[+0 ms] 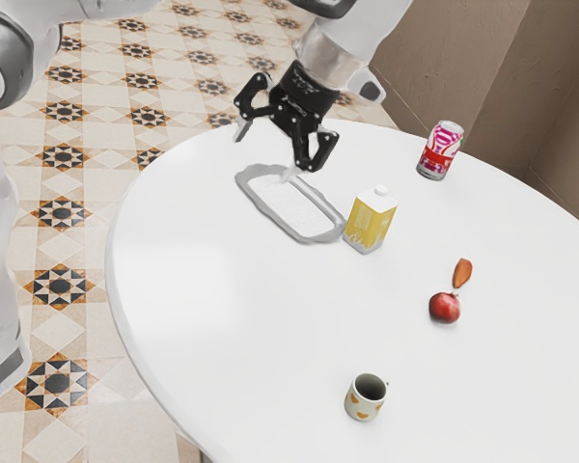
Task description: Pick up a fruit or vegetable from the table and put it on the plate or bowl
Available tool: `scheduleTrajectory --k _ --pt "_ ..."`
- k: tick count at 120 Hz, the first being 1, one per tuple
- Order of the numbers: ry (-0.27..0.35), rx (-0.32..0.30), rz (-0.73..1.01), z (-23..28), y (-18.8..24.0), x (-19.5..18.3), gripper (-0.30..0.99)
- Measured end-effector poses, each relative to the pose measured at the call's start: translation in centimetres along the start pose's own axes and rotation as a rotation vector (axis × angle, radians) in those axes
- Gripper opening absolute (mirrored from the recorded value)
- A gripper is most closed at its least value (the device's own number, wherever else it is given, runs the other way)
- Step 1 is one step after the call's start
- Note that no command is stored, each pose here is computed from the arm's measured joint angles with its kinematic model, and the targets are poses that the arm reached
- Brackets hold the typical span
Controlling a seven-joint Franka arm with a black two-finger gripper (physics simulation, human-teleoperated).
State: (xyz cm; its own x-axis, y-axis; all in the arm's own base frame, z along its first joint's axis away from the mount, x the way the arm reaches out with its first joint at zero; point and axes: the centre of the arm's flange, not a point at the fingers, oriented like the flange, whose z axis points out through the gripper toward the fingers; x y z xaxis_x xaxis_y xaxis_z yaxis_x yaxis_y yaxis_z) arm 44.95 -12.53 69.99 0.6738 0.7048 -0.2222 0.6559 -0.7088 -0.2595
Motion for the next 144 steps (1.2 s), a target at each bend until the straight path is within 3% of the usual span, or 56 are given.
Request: scheduleTrajectory --k 16,32,42,60,75,99,144 --pt "0.018 -0.133 -0.372 -1.2 -0.9 4.5 0.69" --pt "-0.007 -0.200 -0.644 -0.9 -0.7 9.9 0.69" --pt "-0.016 -0.240 -0.730 -1.1 1.6 13.0 0.69" --pt "0.015 -0.299 -0.679 -0.7 12.3 12.3 0.69" --pt "0.018 -0.319 -0.659 1.5 16.4 13.8 0.69" --pt "0.020 -0.319 -0.576 6.1 20.4 18.2 0.69" --pt "0.062 -0.389 -0.390 8.0 23.9 19.2 0.69"
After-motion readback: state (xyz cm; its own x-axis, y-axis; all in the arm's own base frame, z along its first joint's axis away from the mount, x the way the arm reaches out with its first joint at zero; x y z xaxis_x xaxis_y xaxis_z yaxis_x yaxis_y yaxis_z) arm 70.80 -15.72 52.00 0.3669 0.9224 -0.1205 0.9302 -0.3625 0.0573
